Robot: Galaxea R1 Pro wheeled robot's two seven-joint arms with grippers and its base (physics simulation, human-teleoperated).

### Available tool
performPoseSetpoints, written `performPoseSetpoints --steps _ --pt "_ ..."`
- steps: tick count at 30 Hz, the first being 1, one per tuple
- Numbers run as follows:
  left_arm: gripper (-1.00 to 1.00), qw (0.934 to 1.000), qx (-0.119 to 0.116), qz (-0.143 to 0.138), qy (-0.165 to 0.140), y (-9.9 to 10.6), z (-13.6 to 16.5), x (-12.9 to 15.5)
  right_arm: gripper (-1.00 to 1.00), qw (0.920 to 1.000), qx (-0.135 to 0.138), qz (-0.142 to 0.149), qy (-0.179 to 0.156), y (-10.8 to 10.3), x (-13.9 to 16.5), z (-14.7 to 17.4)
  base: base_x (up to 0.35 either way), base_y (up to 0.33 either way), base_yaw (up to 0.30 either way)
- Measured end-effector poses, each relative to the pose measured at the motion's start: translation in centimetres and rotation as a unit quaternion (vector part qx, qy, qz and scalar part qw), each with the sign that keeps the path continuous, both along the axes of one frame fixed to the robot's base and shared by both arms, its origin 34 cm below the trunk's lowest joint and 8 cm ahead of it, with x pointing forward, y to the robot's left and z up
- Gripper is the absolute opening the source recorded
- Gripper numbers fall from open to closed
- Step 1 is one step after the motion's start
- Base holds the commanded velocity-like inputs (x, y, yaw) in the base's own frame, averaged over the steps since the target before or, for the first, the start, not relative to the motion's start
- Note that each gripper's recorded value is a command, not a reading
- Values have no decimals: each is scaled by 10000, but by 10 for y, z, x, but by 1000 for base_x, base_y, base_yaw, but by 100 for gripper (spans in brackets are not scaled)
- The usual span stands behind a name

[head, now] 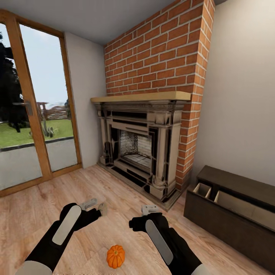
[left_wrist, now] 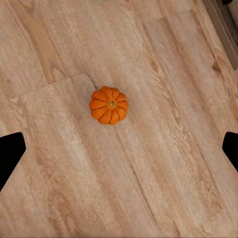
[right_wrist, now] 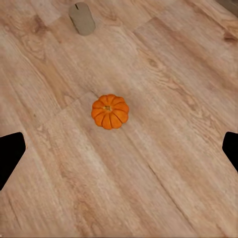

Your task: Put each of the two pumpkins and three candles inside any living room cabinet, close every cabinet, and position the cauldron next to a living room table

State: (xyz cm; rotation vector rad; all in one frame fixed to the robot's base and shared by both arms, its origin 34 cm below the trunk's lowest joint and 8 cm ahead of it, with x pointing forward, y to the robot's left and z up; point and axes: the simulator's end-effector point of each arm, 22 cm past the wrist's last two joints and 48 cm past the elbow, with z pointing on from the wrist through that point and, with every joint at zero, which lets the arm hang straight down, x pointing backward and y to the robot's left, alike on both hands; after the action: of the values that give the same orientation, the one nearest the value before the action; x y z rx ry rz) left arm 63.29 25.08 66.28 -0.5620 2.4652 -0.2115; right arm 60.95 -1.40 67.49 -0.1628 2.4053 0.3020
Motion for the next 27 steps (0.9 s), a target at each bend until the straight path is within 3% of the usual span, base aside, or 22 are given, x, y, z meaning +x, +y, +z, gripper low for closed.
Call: performPoseSetpoints --steps 9,18,27 --pt "100 10000 -3 6 12 1 -1 0 100 10000 1 2 12 0 0 -1 0 17 277" --pt "100 10000 -14 28 40 3 -4 0 100 10000 -9 -8 33 0 0 -3 0 165 277" --pt "100 9965 -446 711 -16 44 5 4 100 10000 -18 -13 54 -1 1 -2 0 9 277"
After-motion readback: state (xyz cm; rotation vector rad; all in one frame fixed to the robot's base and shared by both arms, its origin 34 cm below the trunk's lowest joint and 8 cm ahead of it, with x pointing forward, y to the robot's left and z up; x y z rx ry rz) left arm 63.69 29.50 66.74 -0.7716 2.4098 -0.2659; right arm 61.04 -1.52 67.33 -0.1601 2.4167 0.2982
